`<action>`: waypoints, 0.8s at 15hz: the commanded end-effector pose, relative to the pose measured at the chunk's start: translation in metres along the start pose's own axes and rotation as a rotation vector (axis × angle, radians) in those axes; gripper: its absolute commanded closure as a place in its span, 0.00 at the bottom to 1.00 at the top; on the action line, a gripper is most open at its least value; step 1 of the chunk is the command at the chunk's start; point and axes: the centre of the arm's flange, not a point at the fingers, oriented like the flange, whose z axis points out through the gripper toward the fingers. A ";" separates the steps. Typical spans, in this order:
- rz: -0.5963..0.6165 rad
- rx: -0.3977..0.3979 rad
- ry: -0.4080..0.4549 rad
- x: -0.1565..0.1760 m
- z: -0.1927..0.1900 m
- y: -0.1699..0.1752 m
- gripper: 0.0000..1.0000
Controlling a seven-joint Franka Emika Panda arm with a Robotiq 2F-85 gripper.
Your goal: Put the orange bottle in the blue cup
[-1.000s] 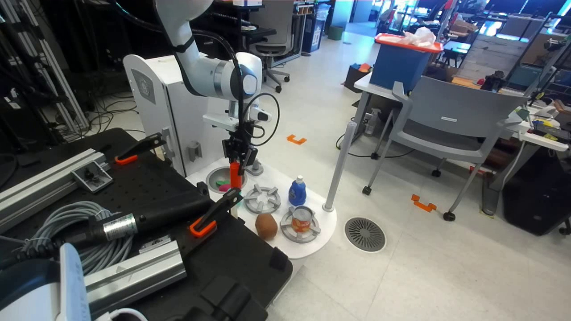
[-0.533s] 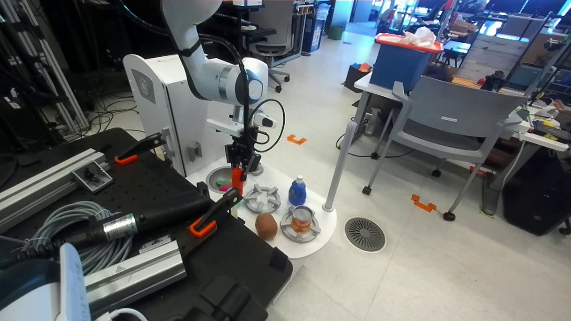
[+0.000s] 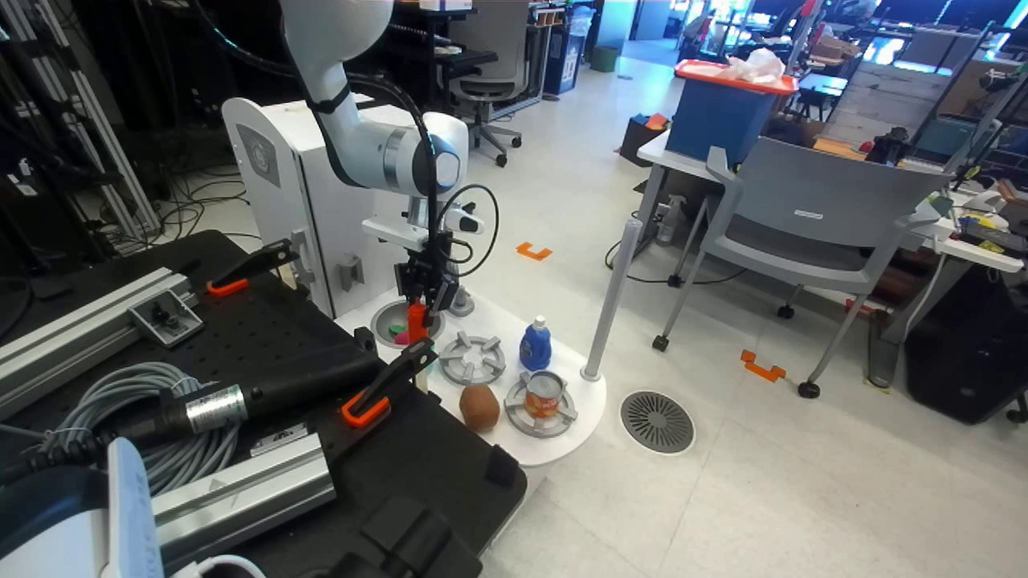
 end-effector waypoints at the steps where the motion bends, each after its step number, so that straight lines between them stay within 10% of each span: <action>1: -0.005 -0.004 0.029 0.018 0.005 -0.012 0.87; 8: -0.025 -0.037 0.073 0.027 0.006 -0.026 0.87; 9: -0.023 -0.043 0.073 0.029 0.009 -0.024 0.57; 10: -0.016 -0.049 0.068 0.032 0.012 -0.021 0.84; 11: -0.014 -0.055 0.068 0.033 0.014 -0.020 0.82; 12: -0.012 -0.059 0.061 0.033 0.016 -0.018 0.34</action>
